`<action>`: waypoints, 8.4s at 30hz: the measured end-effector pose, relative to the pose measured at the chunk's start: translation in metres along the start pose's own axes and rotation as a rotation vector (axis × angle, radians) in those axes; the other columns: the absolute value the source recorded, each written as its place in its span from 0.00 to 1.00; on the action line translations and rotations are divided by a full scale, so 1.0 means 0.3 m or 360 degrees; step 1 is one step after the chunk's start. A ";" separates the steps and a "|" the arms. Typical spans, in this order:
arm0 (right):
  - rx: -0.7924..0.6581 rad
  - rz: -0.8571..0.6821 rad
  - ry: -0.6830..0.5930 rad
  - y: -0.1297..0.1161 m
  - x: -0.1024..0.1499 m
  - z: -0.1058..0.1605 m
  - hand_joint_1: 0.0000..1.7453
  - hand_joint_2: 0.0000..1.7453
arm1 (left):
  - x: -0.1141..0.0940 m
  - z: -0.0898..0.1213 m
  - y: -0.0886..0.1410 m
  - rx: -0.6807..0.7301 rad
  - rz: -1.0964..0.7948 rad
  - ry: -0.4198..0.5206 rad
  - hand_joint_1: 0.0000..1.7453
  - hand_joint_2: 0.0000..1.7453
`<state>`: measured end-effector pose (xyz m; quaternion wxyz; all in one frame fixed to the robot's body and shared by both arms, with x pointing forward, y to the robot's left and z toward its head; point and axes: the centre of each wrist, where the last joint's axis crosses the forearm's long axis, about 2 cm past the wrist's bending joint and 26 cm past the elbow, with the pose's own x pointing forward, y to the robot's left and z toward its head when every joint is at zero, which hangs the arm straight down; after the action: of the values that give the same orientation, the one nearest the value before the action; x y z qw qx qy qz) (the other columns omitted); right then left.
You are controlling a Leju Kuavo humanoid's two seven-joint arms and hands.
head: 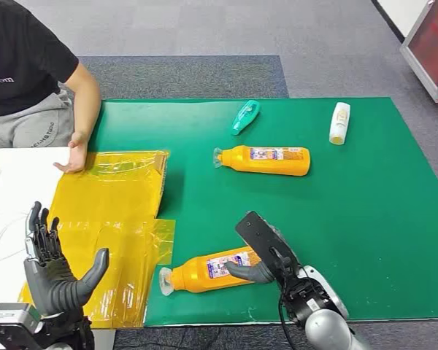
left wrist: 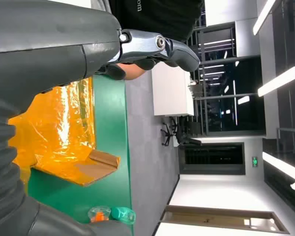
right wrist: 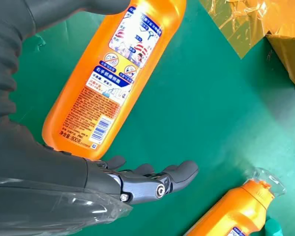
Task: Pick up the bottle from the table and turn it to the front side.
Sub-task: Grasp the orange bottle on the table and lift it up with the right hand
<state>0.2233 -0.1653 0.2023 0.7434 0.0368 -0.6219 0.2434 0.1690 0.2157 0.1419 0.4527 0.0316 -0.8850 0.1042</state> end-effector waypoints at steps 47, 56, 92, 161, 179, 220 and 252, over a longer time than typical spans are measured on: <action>-0.0240 0.0851 0.0092 0.072 -0.207 -0.046 0.00 1.00 | -0.021 -0.041 -0.051 -0.0118 0.0085 0.0042 0.00 1.00; -0.0160 0.1148 0.0090 0.004 -0.216 -0.043 0.00 1.00 | -0.024 -0.056 -0.065 -0.0192 0.0117 0.0029 0.00 1.00; -0.0001 0.1490 -0.0039 -0.044 -0.120 -0.138 0.00 1.00 | -0.073 -0.087 -0.084 -0.0227 0.0110 0.0033 0.00 1.00; 0.0445 0.1562 0.0131 -0.003 -0.127 -0.177 0.00 1.00 | -0.114 -0.084 -0.067 -0.0220 0.0068 0.0113 0.00 1.00; 0.0495 0.1351 0.0008 0.117 -0.043 -0.193 0.00 1.00 | -0.117 -0.080 -0.064 -0.0180 0.0060 0.0129 0.00 1.00; 0.0210 0.1801 -0.0053 0.081 -0.108 -0.249 0.00 1.00 | -0.130 -0.078 -0.031 -0.0136 -0.0009 0.0093 0.00 1.00; 0.0184 0.1751 0.0001 0.067 -0.155 -0.233 0.00 1.00 | -0.132 -0.065 -0.014 -0.0113 -0.0049 0.0111 0.00 1.00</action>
<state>0.2733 -0.1373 0.1379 0.5037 -0.2528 -0.5348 0.6296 0.2086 0.2141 0.1216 0.4857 0.0254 -0.8712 0.0667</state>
